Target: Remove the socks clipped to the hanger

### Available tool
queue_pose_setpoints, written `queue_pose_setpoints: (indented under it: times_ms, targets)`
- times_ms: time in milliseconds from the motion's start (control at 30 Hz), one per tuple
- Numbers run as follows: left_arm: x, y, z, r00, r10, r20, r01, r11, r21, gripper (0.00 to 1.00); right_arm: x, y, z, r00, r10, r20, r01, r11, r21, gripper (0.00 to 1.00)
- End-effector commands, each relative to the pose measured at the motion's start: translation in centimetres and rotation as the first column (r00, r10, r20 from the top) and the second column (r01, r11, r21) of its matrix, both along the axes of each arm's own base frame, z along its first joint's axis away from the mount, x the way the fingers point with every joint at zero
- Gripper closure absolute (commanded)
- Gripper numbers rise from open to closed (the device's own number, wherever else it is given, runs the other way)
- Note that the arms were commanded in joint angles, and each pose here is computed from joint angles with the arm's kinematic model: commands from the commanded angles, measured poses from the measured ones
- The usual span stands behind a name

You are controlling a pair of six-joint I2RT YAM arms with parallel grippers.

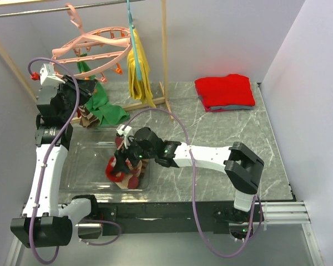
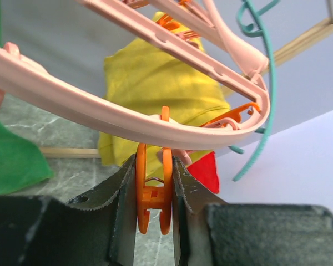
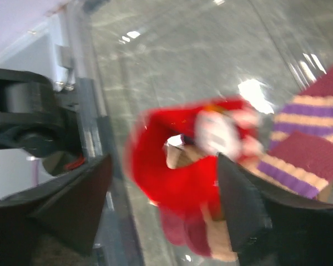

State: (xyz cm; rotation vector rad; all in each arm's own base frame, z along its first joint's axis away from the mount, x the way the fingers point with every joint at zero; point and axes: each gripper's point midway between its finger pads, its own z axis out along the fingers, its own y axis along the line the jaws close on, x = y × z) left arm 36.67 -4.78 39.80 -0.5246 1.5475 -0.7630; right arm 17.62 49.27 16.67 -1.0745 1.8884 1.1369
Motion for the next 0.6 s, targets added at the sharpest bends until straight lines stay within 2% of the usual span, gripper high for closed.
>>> queue_pose_setpoints:
  times_ms: [0, 33, 200, 233, 267, 300, 333, 400, 433, 467, 567]
  targets:
    - [-1.6, -1.0, 5.5, 0.989, -0.051, 0.140, 0.055, 0.998, -0.031, 0.99, 2.0, -0.9, 2.9, 0.987, -0.086, 0.139, 0.083, 0.996, 0.030, 0.04]
    - [-1.6, -1.2, 5.6, 0.989, -0.057, 0.139, 0.062, 0.998, -0.032, 0.99, 3.1, -0.9, 3.6, 0.976, -0.125, 0.181, 0.119, 0.992, 0.044, 0.00]
    - [-1.8, -1.3, 6.3, 0.986, -0.066, 0.151, 0.074, 0.996, -0.048, 0.99, 7.1, 0.5, 5.6, 0.919, -0.251, 0.303, 0.231, 0.968, 0.102, 0.00]
    - [-1.8, -1.5, 6.3, 0.986, -0.070, 0.150, 0.079, 0.996, -0.052, 0.99, 8.0, 1.2, 7.4, 0.898, -0.291, 0.330, 0.250, 0.955, 0.162, 0.00]
    - [-1.9, -1.6, 6.3, 0.986, -0.078, 0.148, 0.087, 0.995, -0.056, 0.99, 8.8, 1.7, 7.0, 0.881, -0.301, 0.366, 0.257, 0.952, 0.164, 0.00]
    - [-1.9, -1.8, 6.3, 0.985, -0.087, 0.147, 0.098, 0.993, -0.064, 0.99, 9.3, 2.2, 7.3, 0.872, -0.312, 0.378, 0.258, 0.948, 0.187, 0.00]
    - [-1.9, -1.9, 6.5, 0.984, -0.095, 0.149, 0.106, 0.992, -0.067, 0.99, 10.0, 2.9, 9.3, 0.844, -0.340, 0.414, 0.246, 0.932, 0.264, 0.00]
    - [-2.1, -2.0, 6.6, 0.984, -0.103, 0.147, 0.115, 0.990, -0.077, 0.99, 10.4, 4.1, 9.3, 0.825, -0.349, 0.444, 0.219, 0.922, 0.318, 0.00]
    - [-2.1, -2.1, 6.6, 0.983, -0.104, 0.148, 0.117, 0.990, -0.082, 0.99, 10.6, 4.7, 11.3, 0.809, -0.377, 0.451, 0.193, 0.895, 0.402, 0.00]
    - [-2.2, -2.0, 6.7, 0.983, -0.100, 0.152, 0.114, 0.990, -0.086, 0.99, 10.9, 5.8, 10.0, 0.810, -0.368, 0.458, 0.181, 0.898, 0.400, 0.00]
    - [-2.5, -2.1, 7.0, 0.983, -0.101, 0.155, 0.118, 0.988, -0.101, 0.99, 12.4, 8.4, 10.2, 0.805, -0.387, 0.449, 0.175, 0.879, 0.444, 0.00]
